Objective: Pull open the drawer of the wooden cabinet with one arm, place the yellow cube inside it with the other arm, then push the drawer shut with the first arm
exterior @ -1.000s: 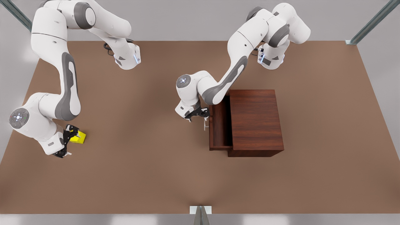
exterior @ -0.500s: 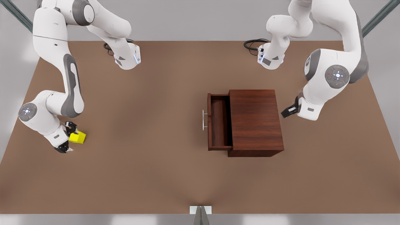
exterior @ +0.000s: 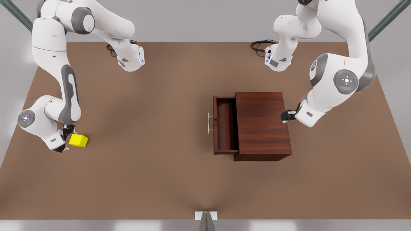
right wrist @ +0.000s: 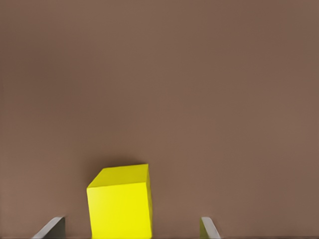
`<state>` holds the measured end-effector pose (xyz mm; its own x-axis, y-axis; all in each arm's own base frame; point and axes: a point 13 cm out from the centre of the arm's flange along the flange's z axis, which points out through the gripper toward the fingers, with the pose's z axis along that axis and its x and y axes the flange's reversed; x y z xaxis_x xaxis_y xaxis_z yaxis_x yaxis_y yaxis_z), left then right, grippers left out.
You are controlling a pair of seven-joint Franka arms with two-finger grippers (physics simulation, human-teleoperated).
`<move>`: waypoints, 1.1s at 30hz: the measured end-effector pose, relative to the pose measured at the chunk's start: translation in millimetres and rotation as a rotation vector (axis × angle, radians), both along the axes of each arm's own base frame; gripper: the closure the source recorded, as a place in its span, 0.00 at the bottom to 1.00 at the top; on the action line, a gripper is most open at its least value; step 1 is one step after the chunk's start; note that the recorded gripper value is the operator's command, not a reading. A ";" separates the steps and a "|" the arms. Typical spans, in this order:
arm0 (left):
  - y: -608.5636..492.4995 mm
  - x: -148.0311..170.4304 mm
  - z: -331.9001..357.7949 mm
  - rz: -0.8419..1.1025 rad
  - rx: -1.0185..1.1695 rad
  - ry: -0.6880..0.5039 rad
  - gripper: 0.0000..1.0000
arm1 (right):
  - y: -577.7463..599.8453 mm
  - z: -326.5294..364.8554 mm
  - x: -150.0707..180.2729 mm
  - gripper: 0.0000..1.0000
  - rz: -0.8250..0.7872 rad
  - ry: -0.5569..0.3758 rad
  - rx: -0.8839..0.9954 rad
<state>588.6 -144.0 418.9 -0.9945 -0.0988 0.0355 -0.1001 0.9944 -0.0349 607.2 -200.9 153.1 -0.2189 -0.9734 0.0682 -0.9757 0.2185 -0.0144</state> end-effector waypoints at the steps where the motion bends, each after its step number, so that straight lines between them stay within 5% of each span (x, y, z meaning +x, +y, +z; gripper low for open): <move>1: -0.6 -0.3 0.1 -0.015 0.000 0.001 0.00 | -2.3 -5.9 -2.3 0.00 -0.009 0.009 0.000; 33: -12.6 -9.2 -2.8 -0.222 0.000 0.025 0.00 | -51.0 -94.8 -32.8 0.00 -0.202 0.092 -0.022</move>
<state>579.3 -156.6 416.1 -0.9907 0.1220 0.0608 0.1200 0.9922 -0.0349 574.4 -251.9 58.3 -0.4015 -0.9082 0.1181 -0.9094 0.4106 0.0656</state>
